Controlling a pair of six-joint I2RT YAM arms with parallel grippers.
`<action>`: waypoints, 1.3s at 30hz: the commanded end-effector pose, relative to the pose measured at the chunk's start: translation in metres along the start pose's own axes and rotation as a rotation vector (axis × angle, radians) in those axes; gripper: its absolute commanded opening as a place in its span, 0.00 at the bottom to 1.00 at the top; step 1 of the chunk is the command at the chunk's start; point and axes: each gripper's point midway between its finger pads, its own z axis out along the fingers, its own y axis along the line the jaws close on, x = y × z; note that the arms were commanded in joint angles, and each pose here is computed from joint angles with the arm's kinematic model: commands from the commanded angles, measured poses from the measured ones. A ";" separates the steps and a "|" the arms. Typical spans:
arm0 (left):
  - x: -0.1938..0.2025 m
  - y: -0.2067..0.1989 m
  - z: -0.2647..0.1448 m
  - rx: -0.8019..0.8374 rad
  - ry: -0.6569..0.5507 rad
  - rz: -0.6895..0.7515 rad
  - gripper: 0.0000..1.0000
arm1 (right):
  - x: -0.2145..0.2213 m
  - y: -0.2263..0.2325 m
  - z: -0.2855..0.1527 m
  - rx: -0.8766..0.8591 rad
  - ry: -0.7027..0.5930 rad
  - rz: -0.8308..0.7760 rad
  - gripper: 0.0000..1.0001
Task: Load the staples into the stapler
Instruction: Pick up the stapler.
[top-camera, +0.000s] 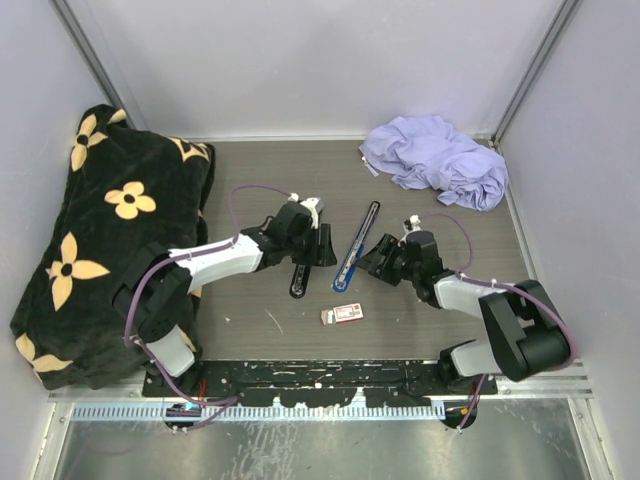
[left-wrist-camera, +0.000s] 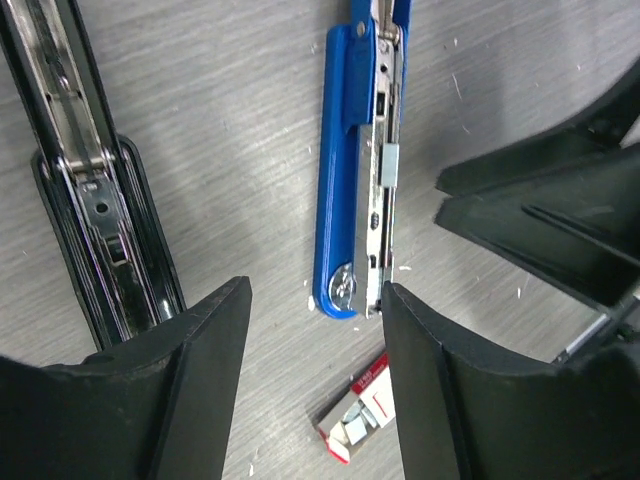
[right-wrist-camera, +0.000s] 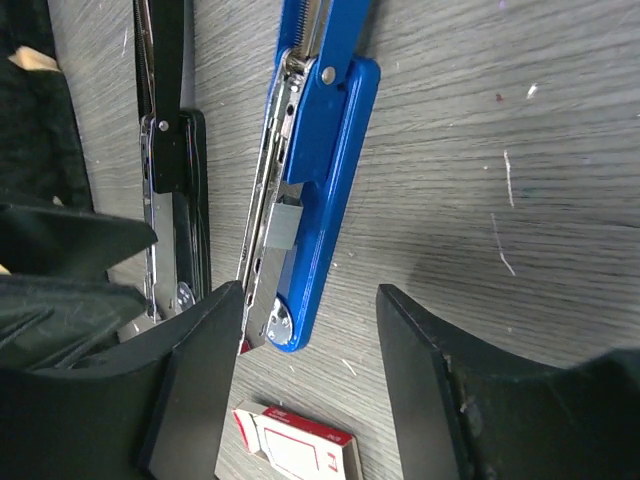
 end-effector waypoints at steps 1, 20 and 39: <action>-0.030 -0.038 -0.027 0.176 -0.096 0.061 0.56 | -0.024 0.039 0.007 -0.180 -0.086 0.055 0.60; -0.020 -0.031 -0.025 0.184 -0.092 0.152 0.52 | -0.028 0.032 0.031 -0.166 -0.074 0.090 0.46; -0.016 -0.030 -0.027 0.188 -0.086 0.160 0.52 | -0.026 0.030 0.040 -0.169 -0.054 0.100 0.33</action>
